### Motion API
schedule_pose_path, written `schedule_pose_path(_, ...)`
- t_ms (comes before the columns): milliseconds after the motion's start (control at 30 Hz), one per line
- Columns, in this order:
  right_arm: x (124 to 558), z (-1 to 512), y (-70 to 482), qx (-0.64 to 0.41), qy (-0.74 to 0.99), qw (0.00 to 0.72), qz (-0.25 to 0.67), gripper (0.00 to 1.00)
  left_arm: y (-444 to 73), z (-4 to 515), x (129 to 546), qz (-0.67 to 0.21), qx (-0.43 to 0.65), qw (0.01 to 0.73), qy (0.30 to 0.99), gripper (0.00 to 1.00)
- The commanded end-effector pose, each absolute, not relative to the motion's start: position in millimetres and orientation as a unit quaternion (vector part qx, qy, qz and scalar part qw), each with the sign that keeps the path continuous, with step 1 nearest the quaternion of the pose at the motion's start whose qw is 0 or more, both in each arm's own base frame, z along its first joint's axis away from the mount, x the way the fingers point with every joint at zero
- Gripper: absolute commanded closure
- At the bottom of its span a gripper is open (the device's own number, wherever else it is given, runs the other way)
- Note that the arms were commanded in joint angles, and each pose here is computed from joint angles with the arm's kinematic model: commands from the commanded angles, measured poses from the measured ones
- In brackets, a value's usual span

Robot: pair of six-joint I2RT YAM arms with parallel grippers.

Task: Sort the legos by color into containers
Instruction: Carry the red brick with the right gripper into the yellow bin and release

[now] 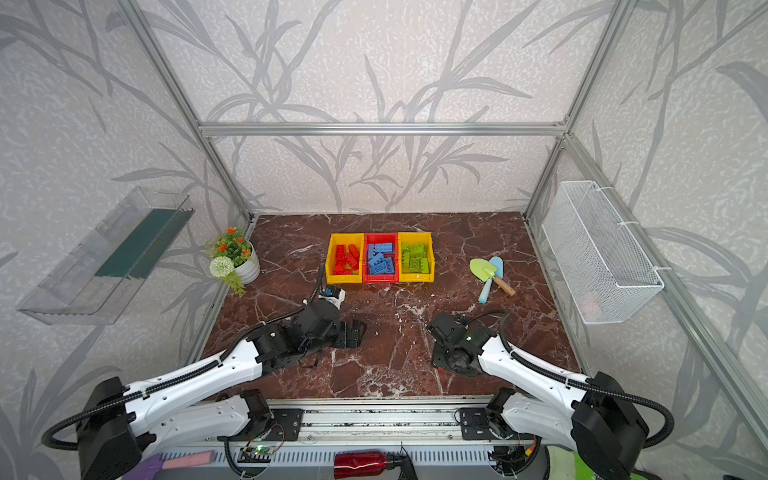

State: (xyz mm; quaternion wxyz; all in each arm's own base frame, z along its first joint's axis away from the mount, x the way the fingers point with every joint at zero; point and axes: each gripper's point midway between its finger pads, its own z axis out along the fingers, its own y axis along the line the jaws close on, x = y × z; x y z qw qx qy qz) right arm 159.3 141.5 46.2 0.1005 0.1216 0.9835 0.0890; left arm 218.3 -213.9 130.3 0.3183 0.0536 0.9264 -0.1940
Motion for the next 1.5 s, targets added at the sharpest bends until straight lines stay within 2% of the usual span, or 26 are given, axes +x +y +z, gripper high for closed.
schedule_pose_path(0, 189.2, 70.0, 177.5, 0.079, 0.978, 0.136, 0.139, 0.63, -197.9, 127.7, 219.0, -0.164, 0.035, 0.325, 0.931, 0.01)
schedule_pose_path(567, 332.9, 140.1, 341.1, -0.102, 0.940, 0.190, 0.265, 0.67, -142.3, 131.1, 215.5, -0.113, -0.058, 0.365, 0.922, 0.01)
schedule_pose_path(833, 396.9, 154.2, 399.7, -0.172, 0.916, 0.230, 0.279, 0.68, -117.7, 139.5, 216.1, -0.088, -0.095, 0.386, 0.913, 0.01)
schedule_pose_path(1067, 447.5, 146.2, 433.8, -0.202, 0.901, 0.277, 0.266, 0.67, -105.8, 137.1, 218.4, -0.073, -0.117, 0.382, 0.914, 0.01)
schedule_pose_path(1133, 459.4, 141.1, 440.7, -0.209, 0.902, 0.278, 0.254, 0.58, -103.8, 136.2, 219.5, -0.070, -0.122, 0.377, 0.915, 0.01)
schedule_pose_path(1233, 470.4, 141.0, 450.8, -0.224, 0.899, 0.280, 0.250, 0.33, -102.0, 136.7, 221.7, -0.067, -0.125, 0.375, 0.916, 0.01)
schedule_pose_path(1333, 476.6, 157.7, 456.5, -0.232, 0.891, 0.296, 0.255, 0.24, -100.5, 139.7, 223.6, -0.067, -0.128, 0.377, 0.915, 0.01)
schedule_pose_path(1467, 477.4, 190.0, 454.3, -0.237, 0.879, 0.324, 0.258, 0.17, -99.9, 144.1, 226.6, -0.073, -0.131, 0.385, 0.911, 0.01)
